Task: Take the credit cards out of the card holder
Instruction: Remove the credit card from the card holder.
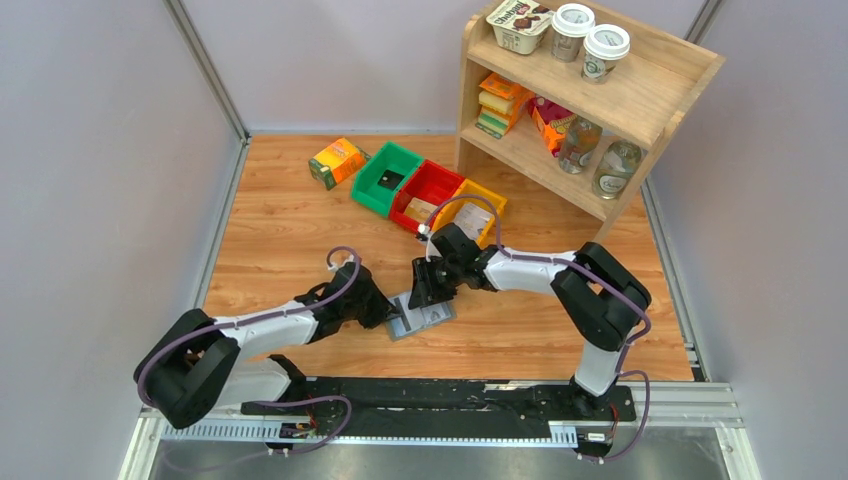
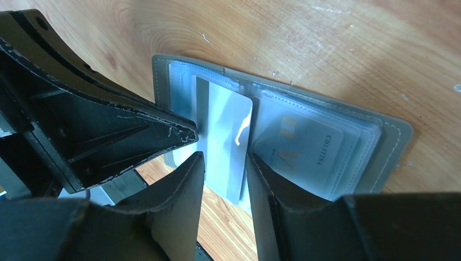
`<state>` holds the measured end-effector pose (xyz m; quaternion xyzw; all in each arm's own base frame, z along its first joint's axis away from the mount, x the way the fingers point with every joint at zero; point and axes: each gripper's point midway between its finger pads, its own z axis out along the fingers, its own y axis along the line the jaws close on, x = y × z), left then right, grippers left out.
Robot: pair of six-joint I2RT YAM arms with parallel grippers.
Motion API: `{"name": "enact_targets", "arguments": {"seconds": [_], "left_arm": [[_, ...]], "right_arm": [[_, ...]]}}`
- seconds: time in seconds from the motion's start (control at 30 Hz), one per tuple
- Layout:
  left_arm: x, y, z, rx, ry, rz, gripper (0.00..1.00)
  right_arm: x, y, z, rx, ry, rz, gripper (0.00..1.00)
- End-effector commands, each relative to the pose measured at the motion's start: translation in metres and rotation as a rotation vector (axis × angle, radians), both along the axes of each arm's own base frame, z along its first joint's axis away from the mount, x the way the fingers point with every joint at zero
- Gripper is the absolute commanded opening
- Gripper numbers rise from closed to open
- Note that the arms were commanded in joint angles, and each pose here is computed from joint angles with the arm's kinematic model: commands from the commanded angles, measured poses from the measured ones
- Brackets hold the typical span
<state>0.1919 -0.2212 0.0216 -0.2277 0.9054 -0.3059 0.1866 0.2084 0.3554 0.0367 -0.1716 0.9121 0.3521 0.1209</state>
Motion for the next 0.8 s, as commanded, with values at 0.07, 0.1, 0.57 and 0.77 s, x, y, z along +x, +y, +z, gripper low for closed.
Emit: {"name": "enact_targets", "arguments": {"seconds": [0.07, 0.1, 0.57, 0.77], "left_arm": [[-0.011, 0.017, -0.017, 0.008, 0.044, 0.077, 0.07], [-0.012, 0.018, -0.017, 0.008, 0.042, 0.08, 0.07], [-0.018, 0.026, -0.028, -0.005, 0.076, 0.117, 0.07], [-0.018, 0.029, -0.029, 0.001, 0.079, 0.126, 0.06]], "right_arm": [[0.002, 0.002, -0.01, 0.006, 0.021, -0.009, 0.4], [0.001, 0.002, -0.01, 0.009, 0.021, -0.006, 0.4], [0.003, 0.001, -0.017, 0.058, 0.062, -0.013, 0.28], [0.005, 0.003, 0.001, 0.14, 0.031, 0.005, 0.26]]}}
